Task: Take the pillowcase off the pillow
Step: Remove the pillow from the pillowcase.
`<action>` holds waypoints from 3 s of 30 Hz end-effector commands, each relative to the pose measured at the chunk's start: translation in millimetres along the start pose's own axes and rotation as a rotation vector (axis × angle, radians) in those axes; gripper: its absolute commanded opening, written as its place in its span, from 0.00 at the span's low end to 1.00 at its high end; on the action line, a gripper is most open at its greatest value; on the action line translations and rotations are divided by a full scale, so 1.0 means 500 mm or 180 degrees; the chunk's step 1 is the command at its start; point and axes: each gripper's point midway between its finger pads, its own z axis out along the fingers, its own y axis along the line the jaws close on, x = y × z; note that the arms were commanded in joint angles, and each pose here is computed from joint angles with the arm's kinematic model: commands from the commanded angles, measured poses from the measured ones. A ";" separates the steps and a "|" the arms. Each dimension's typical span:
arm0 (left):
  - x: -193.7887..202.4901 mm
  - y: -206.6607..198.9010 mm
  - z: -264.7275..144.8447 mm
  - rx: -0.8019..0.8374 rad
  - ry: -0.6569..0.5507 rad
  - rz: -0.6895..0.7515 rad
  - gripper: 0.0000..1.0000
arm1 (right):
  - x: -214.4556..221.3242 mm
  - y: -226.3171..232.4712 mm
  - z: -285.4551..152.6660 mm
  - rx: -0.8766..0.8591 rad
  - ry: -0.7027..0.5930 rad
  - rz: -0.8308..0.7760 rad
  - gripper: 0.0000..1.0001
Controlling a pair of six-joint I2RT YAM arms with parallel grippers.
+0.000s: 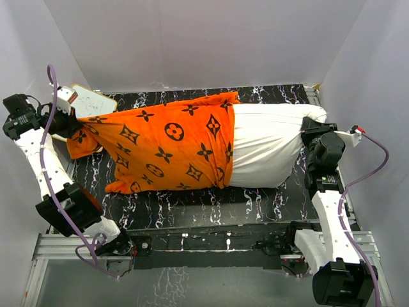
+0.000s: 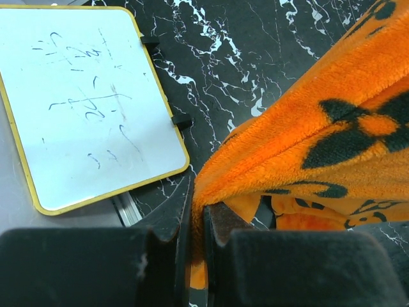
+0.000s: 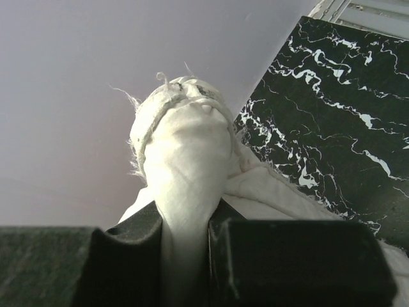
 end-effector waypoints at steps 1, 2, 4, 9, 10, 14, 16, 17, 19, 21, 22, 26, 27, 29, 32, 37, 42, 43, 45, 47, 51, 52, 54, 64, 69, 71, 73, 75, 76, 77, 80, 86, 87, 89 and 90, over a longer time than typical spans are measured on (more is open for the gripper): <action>0.036 0.277 -0.160 -0.1858 0.0530 0.0439 0.00 | -0.215 -0.181 -0.023 0.1337 -0.1656 -0.0180 0.08; 0.041 0.283 -0.159 -0.1878 0.0562 0.0407 0.00 | -0.216 -0.186 -0.022 0.1373 -0.1667 -0.0204 0.08; 0.047 0.288 -0.157 -0.1865 0.0598 0.0315 0.00 | -0.211 -0.191 -0.018 0.1395 -0.1638 -0.0223 0.08; -0.002 0.137 -0.061 -0.0855 0.0252 0.0231 0.00 | -0.175 -0.177 0.016 0.1284 -0.1290 -0.0201 0.08; -0.017 0.089 -0.022 -0.0682 0.0309 0.0328 0.00 | -0.174 -0.176 0.021 0.1292 -0.1270 -0.0235 0.08; -0.057 -0.131 0.092 0.0275 0.0251 0.0769 0.89 | -0.200 -0.172 0.024 0.1402 -0.1396 -0.0611 0.08; -0.029 -0.211 0.120 0.0711 0.0426 0.0826 0.97 | -0.209 -0.165 0.026 0.1440 -0.1449 -0.0892 0.08; -0.013 -0.244 0.129 0.0908 0.0517 0.0866 0.97 | -0.209 -0.158 0.030 0.1423 -0.1451 -0.0995 0.08; 0.023 -0.286 0.131 0.1164 0.0649 0.0902 0.97 | -0.201 -0.151 0.042 0.1391 -0.1384 -0.1168 0.08; 0.056 -0.331 0.118 0.1383 0.0683 0.1064 0.97 | -0.188 -0.150 0.054 0.1394 -0.1264 -0.1243 0.08; 0.068 -0.359 0.106 0.1469 0.0656 0.1166 0.97 | -0.183 -0.149 0.060 0.1402 -0.1201 -0.1266 0.08; 0.140 -0.442 0.109 0.1682 0.0651 0.1587 0.97 | -0.145 -0.146 0.081 0.1239 -0.0960 -0.1317 0.08; 0.148 -0.448 0.121 0.1652 0.0631 0.1676 0.97 | -0.139 -0.144 0.085 0.1190 -0.0928 -0.1324 0.08; 0.152 -0.455 0.148 0.1603 0.0601 0.1840 0.97 | -0.129 -0.142 0.091 0.1144 -0.0857 -0.1376 0.08; 0.149 -0.465 0.189 0.1595 0.0566 0.1970 0.97 | -0.117 -0.134 0.103 0.1047 -0.0744 -0.1482 0.08; 0.175 -0.512 0.250 0.1808 0.0621 0.2027 0.97 | -0.092 -0.141 0.121 0.1066 -0.0498 -0.1613 0.08; 0.210 -0.523 0.331 0.1890 0.0679 0.1859 0.83 | -0.045 -0.169 0.129 0.1045 -0.0220 -0.1721 0.08; 0.205 -0.517 0.348 0.1830 0.0649 0.1855 0.83 | -0.036 -0.169 0.130 0.0997 -0.0165 -0.1718 0.08; 0.196 -0.506 0.379 0.1708 0.0598 0.1833 0.80 | -0.007 -0.164 0.136 0.0854 0.0022 -0.1752 0.08; 0.191 -0.493 0.405 0.1565 0.0567 0.1804 0.72 | 0.028 -0.161 0.149 0.0726 0.0277 -0.1790 0.08; 0.202 -0.482 0.427 0.1469 0.0676 0.1712 0.42 | 0.113 -0.142 0.169 0.0394 0.0897 -0.1654 0.46; 0.202 -0.485 0.422 0.1503 0.0703 0.1667 0.30 | 0.127 -0.133 0.167 0.0302 0.1003 -0.1606 0.82; 0.193 -0.492 0.406 0.1540 0.0722 0.1552 0.00 | 0.126 -0.110 0.154 0.0188 0.1034 -0.1520 0.98; -0.041 -0.503 0.221 0.1512 0.0107 0.1127 0.00 | 0.049 -0.095 0.044 0.0447 0.0793 -0.1682 0.98; -0.184 -0.482 0.138 0.1375 -0.0208 0.1060 0.00 | 0.073 -0.111 0.065 0.0523 0.0953 -0.1668 0.98; -0.234 -0.471 0.105 0.1272 -0.0351 0.1048 0.00 | 0.063 -0.099 0.091 0.0648 0.1006 -0.1707 0.98; -0.286 -0.457 0.077 0.1143 -0.0515 0.1040 0.00 | 0.058 -0.082 0.111 0.0742 0.1023 -0.1705 0.98; -0.351 -0.441 0.046 0.0992 -0.0756 0.1019 0.00 | 0.068 -0.042 0.117 0.0775 0.0877 -0.1680 0.98; -0.382 -0.436 0.033 0.0939 -0.0876 0.1003 0.00 | 0.093 0.006 0.113 0.0560 0.0803 -0.1805 0.98; -0.412 -0.431 0.021 0.0901 -0.0994 0.0986 0.00 | 0.106 0.039 0.110 0.0465 0.0707 -0.1956 0.98; -0.483 -0.414 0.009 0.0817 -0.1181 0.0919 0.00 | 0.099 0.065 0.118 0.0706 0.0636 -0.2199 0.98; -0.600 -0.355 -0.032 0.0292 -0.1663 0.1011 0.00 | 0.066 0.065 0.034 0.0726 0.0792 -0.2142 0.98; -0.617 -0.347 -0.040 0.0200 -0.1770 0.1036 0.00 | 0.070 0.069 0.004 0.0553 0.0849 -0.2077 0.98; -0.646 -0.339 -0.052 0.0076 -0.1926 0.1099 0.00 | 0.098 0.069 -0.059 0.0163 0.1043 -0.1991 0.98; -0.654 -0.337 -0.049 0.0042 -0.1950 0.1143 0.00 | 0.115 0.074 -0.092 -0.0073 0.1172 -0.1964 0.98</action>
